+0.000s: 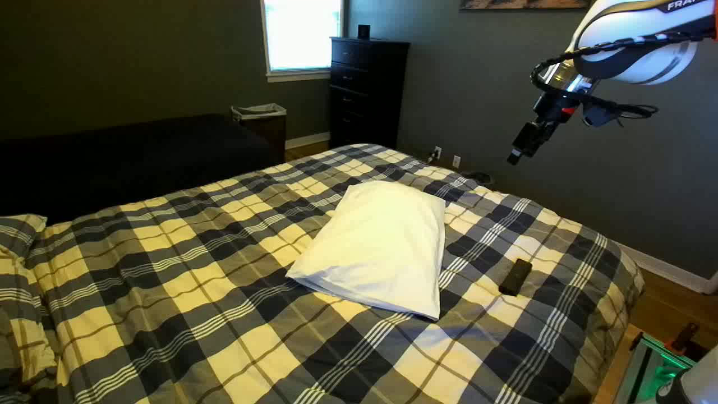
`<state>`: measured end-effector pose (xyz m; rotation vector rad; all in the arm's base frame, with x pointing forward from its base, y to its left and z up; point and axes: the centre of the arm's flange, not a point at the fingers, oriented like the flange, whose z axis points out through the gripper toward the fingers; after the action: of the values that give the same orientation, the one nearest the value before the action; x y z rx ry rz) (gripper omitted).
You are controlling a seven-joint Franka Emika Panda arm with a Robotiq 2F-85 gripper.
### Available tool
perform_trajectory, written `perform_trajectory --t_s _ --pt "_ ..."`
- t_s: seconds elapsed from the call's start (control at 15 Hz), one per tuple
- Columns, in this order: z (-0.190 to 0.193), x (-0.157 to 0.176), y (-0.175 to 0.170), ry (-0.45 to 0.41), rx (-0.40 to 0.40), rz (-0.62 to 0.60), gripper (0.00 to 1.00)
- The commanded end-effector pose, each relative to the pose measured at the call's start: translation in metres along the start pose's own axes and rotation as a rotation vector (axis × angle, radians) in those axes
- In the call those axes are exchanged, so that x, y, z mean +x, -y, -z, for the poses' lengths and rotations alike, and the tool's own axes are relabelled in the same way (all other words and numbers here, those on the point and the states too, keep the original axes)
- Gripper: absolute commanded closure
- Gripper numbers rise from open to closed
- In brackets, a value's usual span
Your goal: Move the remote control backwards then place the white pillow over the remote.
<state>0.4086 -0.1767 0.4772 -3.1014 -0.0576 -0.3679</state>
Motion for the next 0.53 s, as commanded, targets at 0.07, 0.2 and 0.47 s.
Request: perform_trajectory --t_s 0.07,0.2,0.47 --pt "0.0 0.0 0.0 0.0 0.0 0.0 0.0" --pt "0.0 0.0 0.0 0.0 0.0 0.0 0.0" --pt "-0.067 0.007 -0.022 0.106 0.013 -0.229 0.0"
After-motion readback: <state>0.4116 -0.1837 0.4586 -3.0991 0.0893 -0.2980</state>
